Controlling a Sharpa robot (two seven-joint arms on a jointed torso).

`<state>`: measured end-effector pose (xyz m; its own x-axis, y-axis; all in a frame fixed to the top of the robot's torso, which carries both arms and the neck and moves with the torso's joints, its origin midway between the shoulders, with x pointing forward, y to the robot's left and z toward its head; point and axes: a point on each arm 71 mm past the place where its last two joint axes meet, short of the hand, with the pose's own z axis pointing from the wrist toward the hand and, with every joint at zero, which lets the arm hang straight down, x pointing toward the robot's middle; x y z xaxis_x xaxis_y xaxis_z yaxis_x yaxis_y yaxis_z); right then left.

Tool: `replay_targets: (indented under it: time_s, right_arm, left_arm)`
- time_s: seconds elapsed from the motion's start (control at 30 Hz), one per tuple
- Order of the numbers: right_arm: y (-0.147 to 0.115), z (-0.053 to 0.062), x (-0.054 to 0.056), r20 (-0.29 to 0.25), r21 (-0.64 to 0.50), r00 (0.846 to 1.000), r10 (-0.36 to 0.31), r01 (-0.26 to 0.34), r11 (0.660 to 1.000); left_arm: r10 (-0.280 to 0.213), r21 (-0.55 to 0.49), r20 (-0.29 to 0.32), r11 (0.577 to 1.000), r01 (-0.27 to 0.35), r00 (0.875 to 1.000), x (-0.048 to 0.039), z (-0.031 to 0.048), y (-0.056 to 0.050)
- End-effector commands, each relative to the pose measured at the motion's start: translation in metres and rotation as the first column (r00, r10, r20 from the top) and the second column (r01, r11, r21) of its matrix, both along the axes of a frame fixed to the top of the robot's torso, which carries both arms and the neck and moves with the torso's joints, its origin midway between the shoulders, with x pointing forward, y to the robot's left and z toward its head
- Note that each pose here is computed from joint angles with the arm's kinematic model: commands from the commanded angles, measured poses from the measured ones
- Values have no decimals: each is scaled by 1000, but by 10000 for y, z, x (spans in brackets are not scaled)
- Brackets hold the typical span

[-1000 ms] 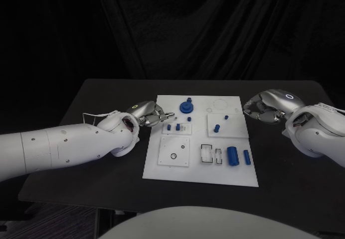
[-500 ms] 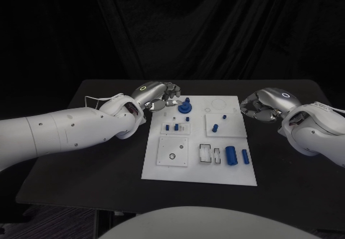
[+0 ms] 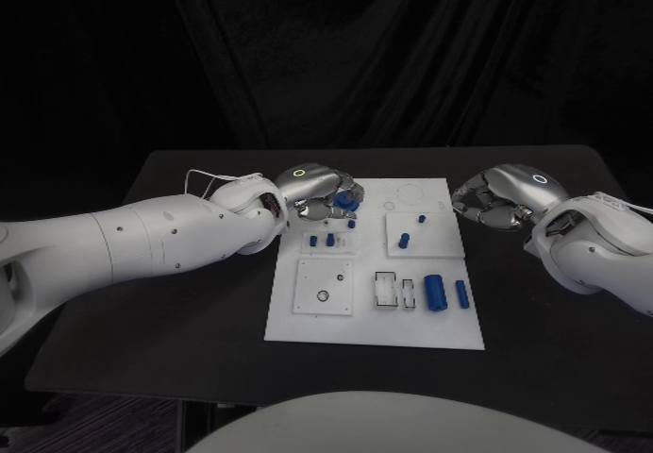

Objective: Assemble the parts on the task board

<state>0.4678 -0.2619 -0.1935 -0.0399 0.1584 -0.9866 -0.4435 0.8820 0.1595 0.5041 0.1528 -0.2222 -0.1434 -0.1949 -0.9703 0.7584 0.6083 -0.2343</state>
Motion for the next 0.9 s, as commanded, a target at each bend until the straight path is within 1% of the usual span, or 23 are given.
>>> replay_targets:
  time_s: [0.03,0.17,0.33,0.5,0.73,0.9]
  right_arm:
    - [20,4,-9,10,6,1000,8,-9,1000]
    - [22,2,-8,8,4,1000,8,-8,1000]
    - [10,1,-11,5,3,1000,4,-4,1000]
    - [-2,-3,-10,0,-1,1000,-3,3,1000]
    - [-5,-8,-7,-5,-4,1000,-7,7,1000]
    - [-4,-11,-4,-8,-6,1000,-8,8,1000]
  left_arm:
    - [-57,105,3,993,56,998,-27,-82,-71]
    - [-41,128,-2,991,41,999,-4,-112,-104]
    - [-15,144,-9,989,16,1000,18,-135,-118]
    - [4,149,-8,989,-3,1000,33,-142,-115]
    - [20,142,4,990,-20,1000,40,-136,-111]
    - [30,147,-1,989,-29,1000,46,-142,-105]
